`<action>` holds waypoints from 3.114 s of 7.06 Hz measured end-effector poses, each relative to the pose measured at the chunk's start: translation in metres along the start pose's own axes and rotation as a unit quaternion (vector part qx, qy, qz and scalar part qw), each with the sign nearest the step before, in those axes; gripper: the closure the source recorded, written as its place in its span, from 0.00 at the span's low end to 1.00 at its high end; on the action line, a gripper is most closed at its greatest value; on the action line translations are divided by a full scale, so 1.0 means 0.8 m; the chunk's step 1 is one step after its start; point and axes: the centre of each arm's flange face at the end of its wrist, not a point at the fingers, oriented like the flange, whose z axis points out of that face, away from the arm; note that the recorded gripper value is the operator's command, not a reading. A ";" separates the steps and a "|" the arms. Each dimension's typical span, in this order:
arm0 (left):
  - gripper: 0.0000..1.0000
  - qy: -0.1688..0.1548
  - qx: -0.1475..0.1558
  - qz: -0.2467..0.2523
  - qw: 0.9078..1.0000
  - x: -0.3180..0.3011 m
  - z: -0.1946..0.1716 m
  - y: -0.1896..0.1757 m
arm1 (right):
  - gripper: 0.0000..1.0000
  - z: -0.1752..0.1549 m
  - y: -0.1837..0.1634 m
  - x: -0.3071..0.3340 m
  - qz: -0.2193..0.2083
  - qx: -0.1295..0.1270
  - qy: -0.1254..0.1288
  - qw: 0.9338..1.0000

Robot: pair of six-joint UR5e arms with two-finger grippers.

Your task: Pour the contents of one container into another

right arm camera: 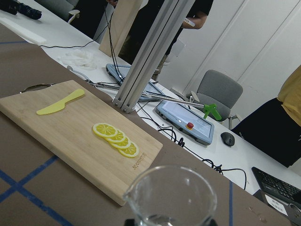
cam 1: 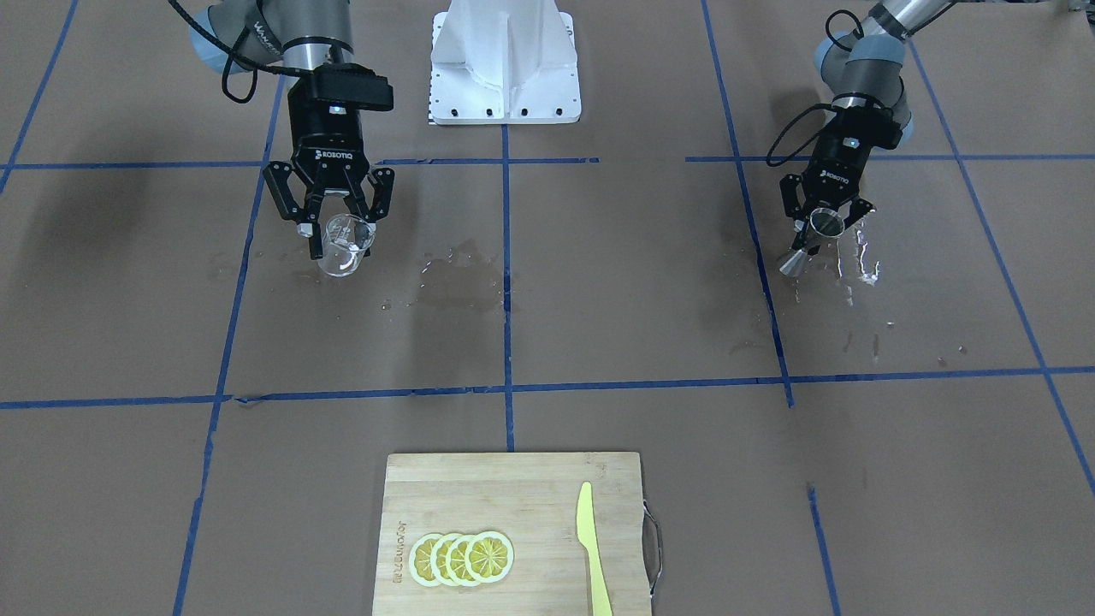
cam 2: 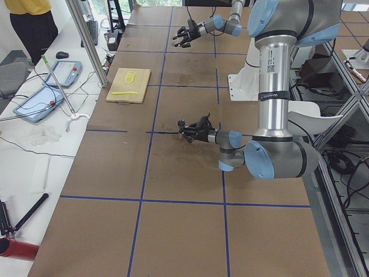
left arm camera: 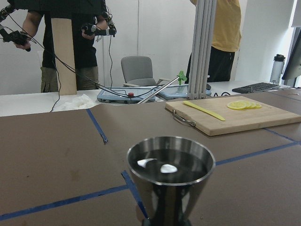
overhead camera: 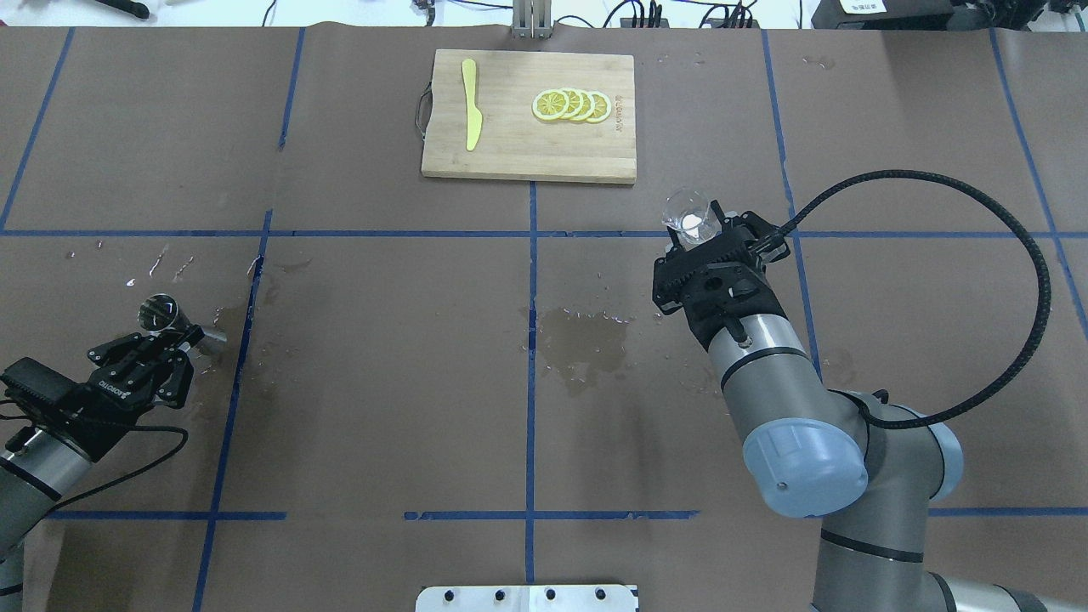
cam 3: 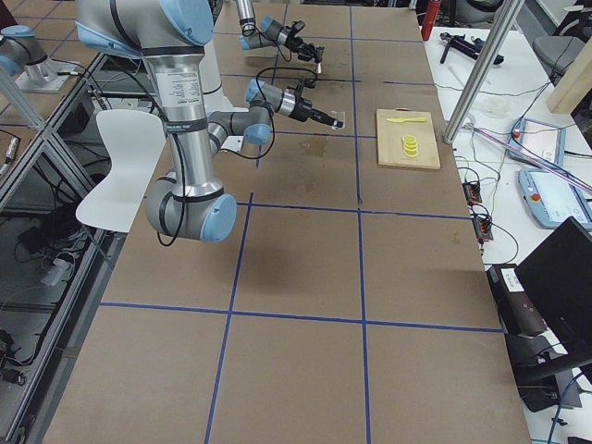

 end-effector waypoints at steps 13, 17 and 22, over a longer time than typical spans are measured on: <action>1.00 0.040 -0.036 0.008 0.999 0.007 -0.010 0.014 | 1.00 0.000 -0.001 0.000 0.000 0.000 0.000 1.000; 0.72 0.038 -0.036 0.013 0.999 0.005 -0.010 0.015 | 1.00 0.000 -0.001 -0.001 0.000 0.001 0.000 1.000; 0.23 0.036 -0.036 0.015 0.999 0.004 -0.011 0.016 | 1.00 0.000 -0.003 -0.001 0.001 0.001 -0.001 1.000</action>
